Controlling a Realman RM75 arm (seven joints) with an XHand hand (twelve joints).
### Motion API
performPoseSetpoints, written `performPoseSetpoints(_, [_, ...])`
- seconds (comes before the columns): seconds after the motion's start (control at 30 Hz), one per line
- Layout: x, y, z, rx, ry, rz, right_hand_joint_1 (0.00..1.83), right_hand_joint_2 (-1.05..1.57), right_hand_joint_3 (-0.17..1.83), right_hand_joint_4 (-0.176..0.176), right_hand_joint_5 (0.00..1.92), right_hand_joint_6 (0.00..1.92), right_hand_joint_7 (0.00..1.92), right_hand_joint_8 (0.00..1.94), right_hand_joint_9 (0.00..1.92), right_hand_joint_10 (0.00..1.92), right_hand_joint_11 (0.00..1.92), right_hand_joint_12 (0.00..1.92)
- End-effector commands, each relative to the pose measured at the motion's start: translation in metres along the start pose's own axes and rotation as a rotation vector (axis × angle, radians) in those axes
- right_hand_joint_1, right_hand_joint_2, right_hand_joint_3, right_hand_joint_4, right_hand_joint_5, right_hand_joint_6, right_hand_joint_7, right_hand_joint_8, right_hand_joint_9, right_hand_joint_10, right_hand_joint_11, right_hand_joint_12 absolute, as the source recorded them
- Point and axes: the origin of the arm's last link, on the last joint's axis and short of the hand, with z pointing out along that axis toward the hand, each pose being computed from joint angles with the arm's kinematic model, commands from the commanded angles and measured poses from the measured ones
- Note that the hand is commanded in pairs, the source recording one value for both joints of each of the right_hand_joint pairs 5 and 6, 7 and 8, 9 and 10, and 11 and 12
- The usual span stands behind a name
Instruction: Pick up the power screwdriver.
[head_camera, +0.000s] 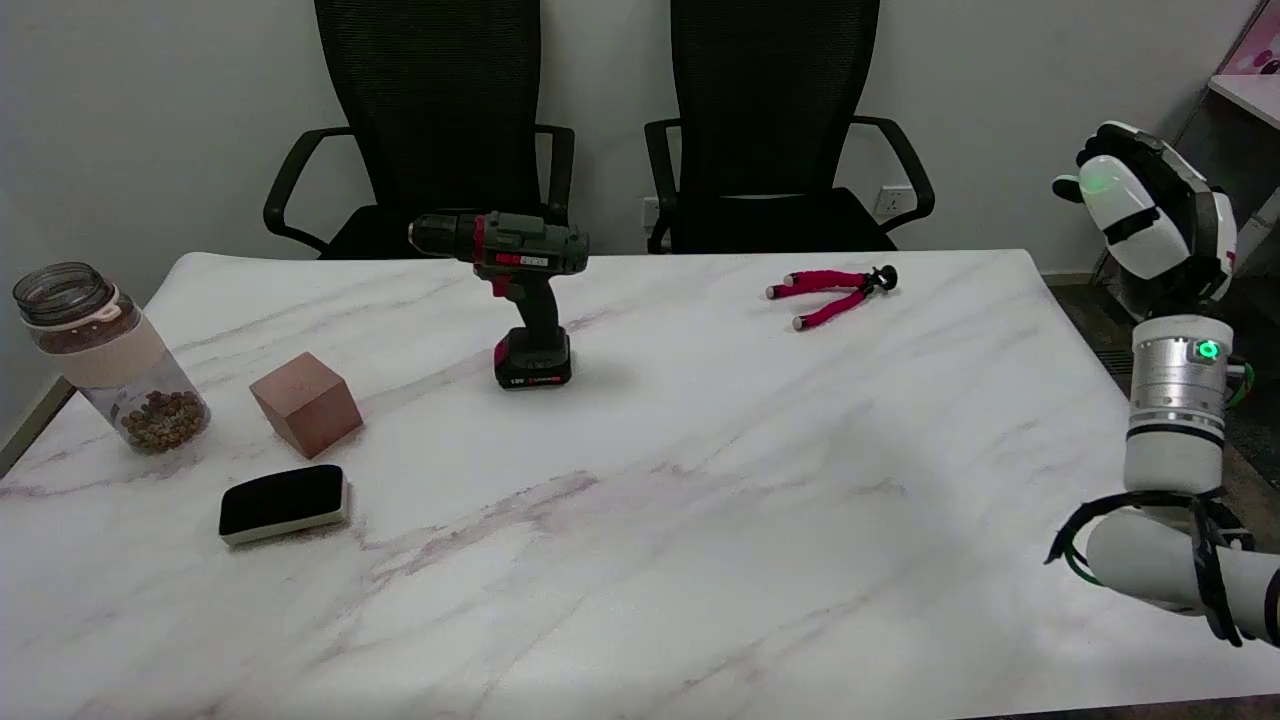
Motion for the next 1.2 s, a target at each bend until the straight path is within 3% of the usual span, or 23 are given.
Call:
performPoseSetpoints(0.03, [0.017,0.008,-0.032,0.021,-0.180,0.086,0.87,0.31,0.58,-0.121,0.64,0.64,0.64,0.64,0.61,0.61,0.78,0.78])
performPoseSetpoints(0.17, [0.003,0.023,-0.028,-0.086,-0.245,0.079,0.87,0.30,0.59,-0.112,0.63,0.63,0.63,0.63,0.61,0.61,0.78,0.78])
performPoseSetpoints(0.43, [-0.029,0.037,-0.012,-0.180,-0.391,0.046,0.88,0.22,0.63,-0.098,0.59,0.59,0.59,0.59,0.60,0.60,0.77,0.77])
performPoseSetpoints(0.57, [-0.062,0.039,-0.009,-0.213,-0.512,0.052,0.88,0.08,0.65,-0.066,0.49,0.49,0.49,0.49,0.56,0.56,0.71,0.71])
performPoseSetpoints(0.73, [-0.108,0.042,-0.018,-0.270,-0.630,0.098,0.87,-0.01,0.64,-0.050,0.39,0.39,0.39,0.39,0.53,0.53,0.67,0.67])
performPoseSetpoints(0.97, [-0.174,0.038,-0.022,-0.293,-0.751,0.165,0.87,-0.01,0.59,-0.052,0.36,0.36,0.36,0.36,0.52,0.52,0.65,0.65])
performPoseSetpoints(1.2, [-0.215,0.052,-0.027,-0.345,-0.810,0.160,0.87,-0.02,0.58,-0.051,0.35,0.35,0.35,0.35,0.51,0.51,0.64,0.64])
